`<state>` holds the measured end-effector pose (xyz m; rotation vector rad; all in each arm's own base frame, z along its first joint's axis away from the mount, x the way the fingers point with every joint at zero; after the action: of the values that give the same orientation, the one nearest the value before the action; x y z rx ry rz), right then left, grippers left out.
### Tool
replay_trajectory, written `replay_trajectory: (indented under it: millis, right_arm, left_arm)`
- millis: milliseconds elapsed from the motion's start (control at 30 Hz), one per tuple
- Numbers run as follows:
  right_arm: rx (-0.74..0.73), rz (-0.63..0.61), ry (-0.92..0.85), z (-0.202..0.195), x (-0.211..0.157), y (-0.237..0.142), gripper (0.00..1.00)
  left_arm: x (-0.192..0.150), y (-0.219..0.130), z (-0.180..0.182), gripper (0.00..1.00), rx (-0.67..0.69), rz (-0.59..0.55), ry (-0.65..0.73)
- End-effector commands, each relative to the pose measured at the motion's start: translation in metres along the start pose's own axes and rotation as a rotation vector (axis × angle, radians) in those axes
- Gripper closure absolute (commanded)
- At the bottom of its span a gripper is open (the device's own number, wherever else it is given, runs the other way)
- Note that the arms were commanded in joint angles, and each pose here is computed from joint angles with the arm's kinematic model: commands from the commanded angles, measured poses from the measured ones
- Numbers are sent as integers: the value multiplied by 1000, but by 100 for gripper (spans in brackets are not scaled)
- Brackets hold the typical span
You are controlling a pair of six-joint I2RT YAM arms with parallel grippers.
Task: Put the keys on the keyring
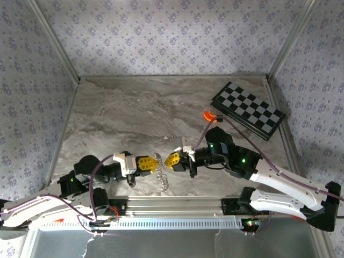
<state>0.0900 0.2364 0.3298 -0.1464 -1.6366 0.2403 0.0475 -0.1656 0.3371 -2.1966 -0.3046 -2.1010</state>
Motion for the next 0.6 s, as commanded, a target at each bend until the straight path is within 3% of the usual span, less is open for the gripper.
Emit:
replay_trajectory:
  millis: [0,267,433,567]
  right_arm:
    - [-24,14,-28,0,2,-2,100]
    - [-12,5,-35,4,2,-3,99]
    - [-16,-38,-53,10,4,-12,64]
    - [-2,-80,-54,15,10,-20,51]
  left_arm:
    - [21,-2,-3,100,-22,-115,-4]
    - [20,-1,-4,100,-34,-106,-1]
    - [20,-2,-5,100,-42,-100,1]
    - [20,-1,-6,100,-59,-89,1]
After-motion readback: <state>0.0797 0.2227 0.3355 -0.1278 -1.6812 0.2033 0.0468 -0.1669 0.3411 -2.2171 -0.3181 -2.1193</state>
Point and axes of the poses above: each hand's point on the last joint's axis, 136 mm out from that joint toward the fingers, its own y axis out along the fingers, its own z axis along the line the jaws close on, x = y × z, the point moved 9 cm from there along -y, back along the fingers, and after that the axes turned 8 degrees about -y, right-handed, at the moved point
